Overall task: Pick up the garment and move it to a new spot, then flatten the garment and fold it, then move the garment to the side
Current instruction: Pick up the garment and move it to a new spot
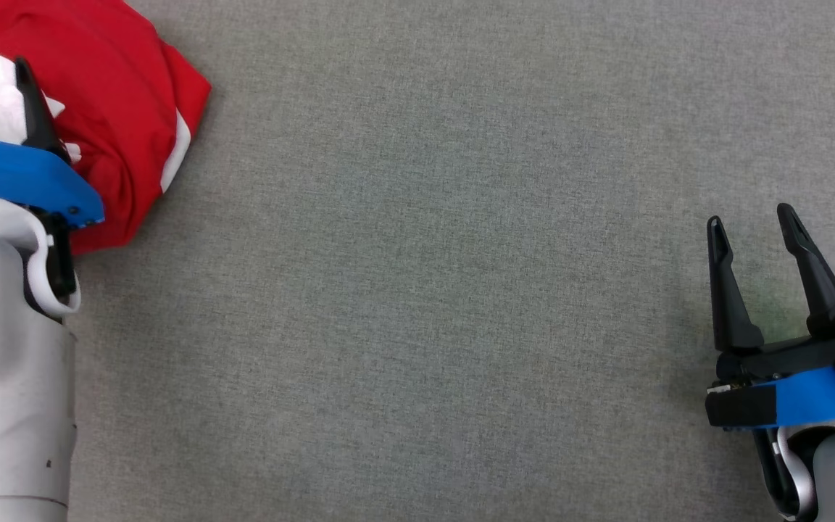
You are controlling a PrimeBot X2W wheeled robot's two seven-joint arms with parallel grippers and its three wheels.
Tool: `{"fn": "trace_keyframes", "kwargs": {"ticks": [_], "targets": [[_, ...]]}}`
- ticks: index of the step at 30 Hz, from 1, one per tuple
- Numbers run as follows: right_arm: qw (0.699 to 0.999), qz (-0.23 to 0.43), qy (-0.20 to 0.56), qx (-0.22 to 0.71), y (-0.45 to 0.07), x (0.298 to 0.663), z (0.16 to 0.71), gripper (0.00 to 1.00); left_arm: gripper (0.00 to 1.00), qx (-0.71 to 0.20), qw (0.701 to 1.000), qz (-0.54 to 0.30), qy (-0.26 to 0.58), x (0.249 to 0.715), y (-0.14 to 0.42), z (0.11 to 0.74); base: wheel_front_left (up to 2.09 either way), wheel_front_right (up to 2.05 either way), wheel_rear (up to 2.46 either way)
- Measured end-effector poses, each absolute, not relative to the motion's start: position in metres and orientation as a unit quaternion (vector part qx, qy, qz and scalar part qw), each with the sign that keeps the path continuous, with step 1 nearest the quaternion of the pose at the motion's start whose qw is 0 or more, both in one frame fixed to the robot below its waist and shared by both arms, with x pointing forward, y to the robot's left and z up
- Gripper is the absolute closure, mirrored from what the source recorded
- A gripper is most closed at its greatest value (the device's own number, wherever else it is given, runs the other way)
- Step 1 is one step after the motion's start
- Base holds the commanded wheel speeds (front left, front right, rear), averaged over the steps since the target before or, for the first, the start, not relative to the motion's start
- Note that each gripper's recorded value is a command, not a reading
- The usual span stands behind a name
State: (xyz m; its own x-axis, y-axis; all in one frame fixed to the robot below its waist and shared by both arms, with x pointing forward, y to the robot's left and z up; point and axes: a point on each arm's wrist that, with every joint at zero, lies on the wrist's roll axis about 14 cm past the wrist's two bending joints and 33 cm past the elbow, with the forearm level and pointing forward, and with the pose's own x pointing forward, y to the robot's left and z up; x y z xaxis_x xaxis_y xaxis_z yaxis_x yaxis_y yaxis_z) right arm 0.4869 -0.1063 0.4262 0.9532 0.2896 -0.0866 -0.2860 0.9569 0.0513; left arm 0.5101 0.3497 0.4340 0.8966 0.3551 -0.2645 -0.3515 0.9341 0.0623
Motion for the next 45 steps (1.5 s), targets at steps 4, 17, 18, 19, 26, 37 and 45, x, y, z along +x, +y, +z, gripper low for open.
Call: {"fn": "trace_keyframes", "kwargs": {"ticks": [4, 17, 18, 19, 26, 37, 45], "targets": [[0.988, 0.146, 0.043, 0.019, -0.106, 0.489, 0.428, 0.0, 0.0, -0.017, 0.959, 0.179, 0.217, 0.494, 0.341, 0.39, 0.0, 0.0, 0.0], [0.99, 0.14, 0.022, 0.018, -0.11, 0.483, 0.45, 0.0, 1.0, -0.054, 0.942, 0.169, 0.285, 0.471, 0.332, 0.363, 0.0, 0.0, 0.0], [0.99, 0.139, 0.02, 0.019, -0.11, 0.482, 0.452, 0.0, 1.0, -0.051, 0.946, 0.169, 0.273, 0.474, 0.333, 0.369, 0.0, 0.0, 0.0], [0.99, 0.137, 0.018, 0.019, -0.111, 0.481, 0.455, 0.0, 1.0, -0.047, 0.95, 0.168, 0.259, 0.477, 0.335, 0.377, 0.0, 0.0, 0.0], [0.992, 0.125, -0.003, 0.03, -0.116, 0.466, 0.474, 0.0, 1.0, -0.005, 0.984, 0.14, 0.111, 0.515, 0.334, 0.467, 0.0, 0.0, 0.0], [0.996, 0.068, -0.026, 0.043, -0.154, 0.434, 0.495, 0.0, 1.0, 0.041, 0.987, -0.014, -0.153, 0.573, 0.224, 0.649, 0.0, 0.0, 0.0], [0.998, -0.01, -0.024, 0.061, -0.207, 0.402, 0.493, 0.0, 1.0, 0.017, 0.949, -0.177, -0.262, 0.569, 0.074, 0.728, 0.0, 0.0, 0.0]]}}
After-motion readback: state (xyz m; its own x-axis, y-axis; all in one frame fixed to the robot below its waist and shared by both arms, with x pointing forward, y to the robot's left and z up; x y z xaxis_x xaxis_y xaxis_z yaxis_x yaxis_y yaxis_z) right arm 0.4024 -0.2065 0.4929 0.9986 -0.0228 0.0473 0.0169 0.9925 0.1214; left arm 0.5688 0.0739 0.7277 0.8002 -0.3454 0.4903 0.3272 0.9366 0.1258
